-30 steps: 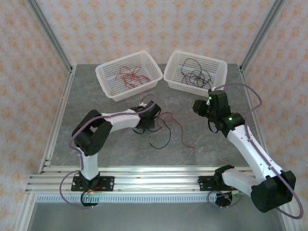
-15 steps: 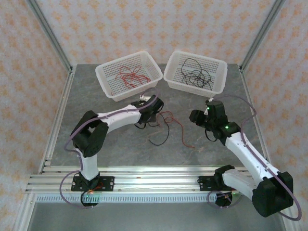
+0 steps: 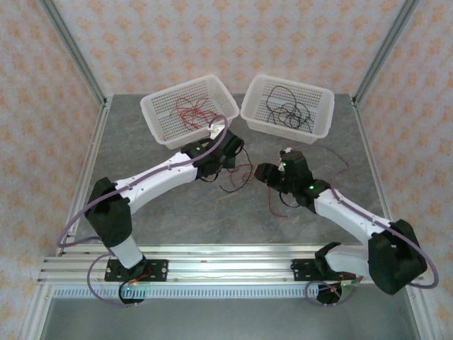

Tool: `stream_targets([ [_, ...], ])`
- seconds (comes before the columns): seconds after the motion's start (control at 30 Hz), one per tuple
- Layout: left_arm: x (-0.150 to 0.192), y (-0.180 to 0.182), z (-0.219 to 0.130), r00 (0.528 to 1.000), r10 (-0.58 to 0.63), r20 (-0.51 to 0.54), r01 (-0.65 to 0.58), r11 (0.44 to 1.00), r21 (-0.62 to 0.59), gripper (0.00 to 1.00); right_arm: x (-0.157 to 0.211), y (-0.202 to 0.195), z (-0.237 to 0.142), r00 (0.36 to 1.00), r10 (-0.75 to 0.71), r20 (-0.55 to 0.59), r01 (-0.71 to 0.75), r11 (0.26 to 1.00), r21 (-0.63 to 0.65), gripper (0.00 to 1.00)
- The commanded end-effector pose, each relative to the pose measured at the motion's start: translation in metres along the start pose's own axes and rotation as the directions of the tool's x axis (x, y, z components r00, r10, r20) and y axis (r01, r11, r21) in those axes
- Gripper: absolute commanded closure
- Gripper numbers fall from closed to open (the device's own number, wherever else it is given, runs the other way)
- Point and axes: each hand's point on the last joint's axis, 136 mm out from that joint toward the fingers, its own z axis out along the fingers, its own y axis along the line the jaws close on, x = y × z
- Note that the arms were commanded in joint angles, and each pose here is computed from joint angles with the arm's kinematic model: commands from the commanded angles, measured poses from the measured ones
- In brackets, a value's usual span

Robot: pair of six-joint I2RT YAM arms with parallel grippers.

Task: Untangle the cables

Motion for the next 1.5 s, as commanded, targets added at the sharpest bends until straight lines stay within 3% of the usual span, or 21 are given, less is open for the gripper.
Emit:
stream_targets([
  [0.0, -0.021, -0.003, -0.029, 0.999, -0.005, 0.05, 0.004, 1.0, 0.024, 1.0, -0.015, 0.018, 0.005, 0.998, 0.021, 0.067, -0.018, 0.998, -0.055, 0.44],
  [0.27, -0.066, -0.02, -0.087, 0.988, -0.018, 0.155, 0.0, 0.993, 0.116, 1.0, -0.022, -0.006, 0.019, 0.989, 0.042, 0.138, -0.046, 0.999, 0.023, 0.45],
  [0.47, -0.1, -0.02, -0.123, 0.971, -0.023, 0.239, -0.005, 0.993, 0.118, 1.0, -0.018, -0.029, 0.029, 0.978, 0.118, 0.174, -0.131, 0.989, 0.064, 0.46],
  [0.8, -0.204, -0.061, -0.154, 0.902, -0.018, 0.432, -0.048, 0.989, 0.143, 1.0, -0.001, -0.052, 0.004, 0.98, 0.089, 0.18, -0.112, 0.986, 0.125, 0.45],
  [1.03, -0.256, -0.102, -0.108, 0.848, -0.071, 0.526, -0.116, 0.942, 0.314, 1.0, 0.01, -0.051, -0.015, 0.989, 0.043, 0.142, -0.06, 0.991, 0.118, 0.45],
  [1.27, -0.279, -0.124, -0.073, 0.747, -0.069, 0.661, -0.239, 0.9, 0.364, 1.0, 0.012, -0.049, -0.028, 0.988, 0.036, 0.147, -0.052, 0.993, 0.105, 0.45],
  [1.47, -0.277, -0.14, -0.009, 0.754, -0.081, 0.652, -0.259, 0.876, 0.408, 1.0, 0.014, -0.052, -0.032, 0.986, 0.056, 0.157, -0.072, 0.992, 0.099, 0.45],
])
